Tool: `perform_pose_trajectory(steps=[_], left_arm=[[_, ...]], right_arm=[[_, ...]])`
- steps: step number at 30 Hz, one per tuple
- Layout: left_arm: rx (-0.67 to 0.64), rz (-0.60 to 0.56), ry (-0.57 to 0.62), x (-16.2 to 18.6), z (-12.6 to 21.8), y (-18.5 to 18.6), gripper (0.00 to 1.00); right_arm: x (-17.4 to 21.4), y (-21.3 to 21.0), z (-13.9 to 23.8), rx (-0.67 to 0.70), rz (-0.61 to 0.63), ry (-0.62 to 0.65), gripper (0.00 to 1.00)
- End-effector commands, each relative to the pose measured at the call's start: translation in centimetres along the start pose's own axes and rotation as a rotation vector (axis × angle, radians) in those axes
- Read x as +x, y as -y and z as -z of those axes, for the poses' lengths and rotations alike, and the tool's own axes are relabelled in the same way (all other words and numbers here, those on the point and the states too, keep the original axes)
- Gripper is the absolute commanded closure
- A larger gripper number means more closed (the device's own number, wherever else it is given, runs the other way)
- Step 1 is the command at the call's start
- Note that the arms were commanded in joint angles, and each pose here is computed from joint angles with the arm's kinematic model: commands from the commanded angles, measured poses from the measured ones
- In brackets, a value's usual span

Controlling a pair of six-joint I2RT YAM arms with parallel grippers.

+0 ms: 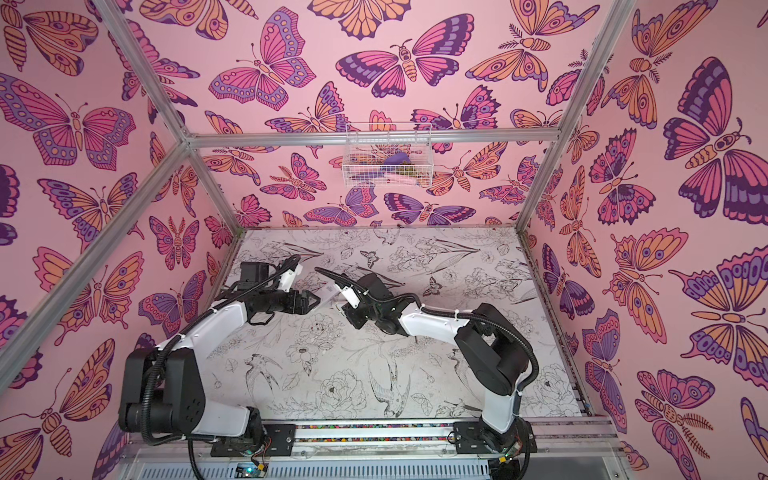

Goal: Unload the batteries from the remote control
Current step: 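Open the left gripper and draw it back while the right gripper holds the remote, then carry the display remote with the right gripper down toward the table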

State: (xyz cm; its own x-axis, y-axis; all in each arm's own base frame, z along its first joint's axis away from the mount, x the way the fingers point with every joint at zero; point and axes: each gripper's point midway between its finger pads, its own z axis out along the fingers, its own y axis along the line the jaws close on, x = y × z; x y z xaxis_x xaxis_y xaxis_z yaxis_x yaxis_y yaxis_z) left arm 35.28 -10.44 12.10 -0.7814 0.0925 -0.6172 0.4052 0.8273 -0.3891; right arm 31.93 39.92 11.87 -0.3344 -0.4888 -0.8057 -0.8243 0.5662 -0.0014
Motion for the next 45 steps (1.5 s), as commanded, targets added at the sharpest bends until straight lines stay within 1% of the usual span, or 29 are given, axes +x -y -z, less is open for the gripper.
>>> perform_pose_trajectory(steps=[1, 3, 5, 6, 8, 11, 15, 20, 22, 29, 39, 45], left_arm=[[0.005, -0.028, -0.022, 0.9, -0.4, 0.2, 0.11], [0.02, -0.04, -0.03, 1.1, -0.8, 0.7, 0.11], [0.038, -0.038, -0.042, 1.2, -1.2, 1.1, 0.11], [0.039, -0.037, -0.048, 1.3, -1.5, 1.2, 0.11], [0.029, -0.046, -0.061, 1.5, -2.0, 1.2, 0.11], [0.019, -0.079, -0.083, 1.9, -2.6, 1.4, 0.09], [0.007, -0.055, -0.099, 2.2, -3.2, 1.0, 0.09], [-0.007, -0.064, -0.115, 2.2, -3.8, 1.1, 0.09], [-0.035, -0.063, -0.122, 2.3, -3.9, 0.5, 0.09], [-0.073, -0.071, -0.138, 2.5, -3.9, -0.3, 0.09], [-0.101, -0.076, -0.136, 2.4, -3.3, -0.9, 0.09], [-0.126, -0.086, -0.134, 2.3, -2.9, -1.5, 0.09]], right_arm=[[-1.0, -0.3, -0.1, 0.059, 0.134, 0.005, 1.0], [-1.5, -0.1, 0.1, 0.061, 0.068, 0.05, 1.0], [-1.8, -0.9, 0.0, 0.005, 0.038, 0.089, 1.0], [-1.9, -1.4, -0.1, -0.033, 0.027, 0.093, 1.0], [-1.9, -1.7, -0.1, -0.052, 0.005, 0.091, 1.0], [-2.2, -1.8, 0.2, -0.058, -0.003, 0.112, 1.0], [-2.3, -2.5, 0.4, -0.1, 0.001, 0.12, 1.0], [-2.8, -2.8, 1.0, -0.116, -0.002, 0.141, 1.0], [-3.0, -3.0, 1.2, -0.126, 0.001, 0.15, 1.0], [-3.2, -2.9, 1.7, -0.116, 0.004, 0.165, 1.0], [-2.6, -1.3, 1.3, -0.051, 0.0, 0.133, 1.0], [-2.5, -0.8, 1.6, -0.033, -0.007, 0.132, 1.0]])
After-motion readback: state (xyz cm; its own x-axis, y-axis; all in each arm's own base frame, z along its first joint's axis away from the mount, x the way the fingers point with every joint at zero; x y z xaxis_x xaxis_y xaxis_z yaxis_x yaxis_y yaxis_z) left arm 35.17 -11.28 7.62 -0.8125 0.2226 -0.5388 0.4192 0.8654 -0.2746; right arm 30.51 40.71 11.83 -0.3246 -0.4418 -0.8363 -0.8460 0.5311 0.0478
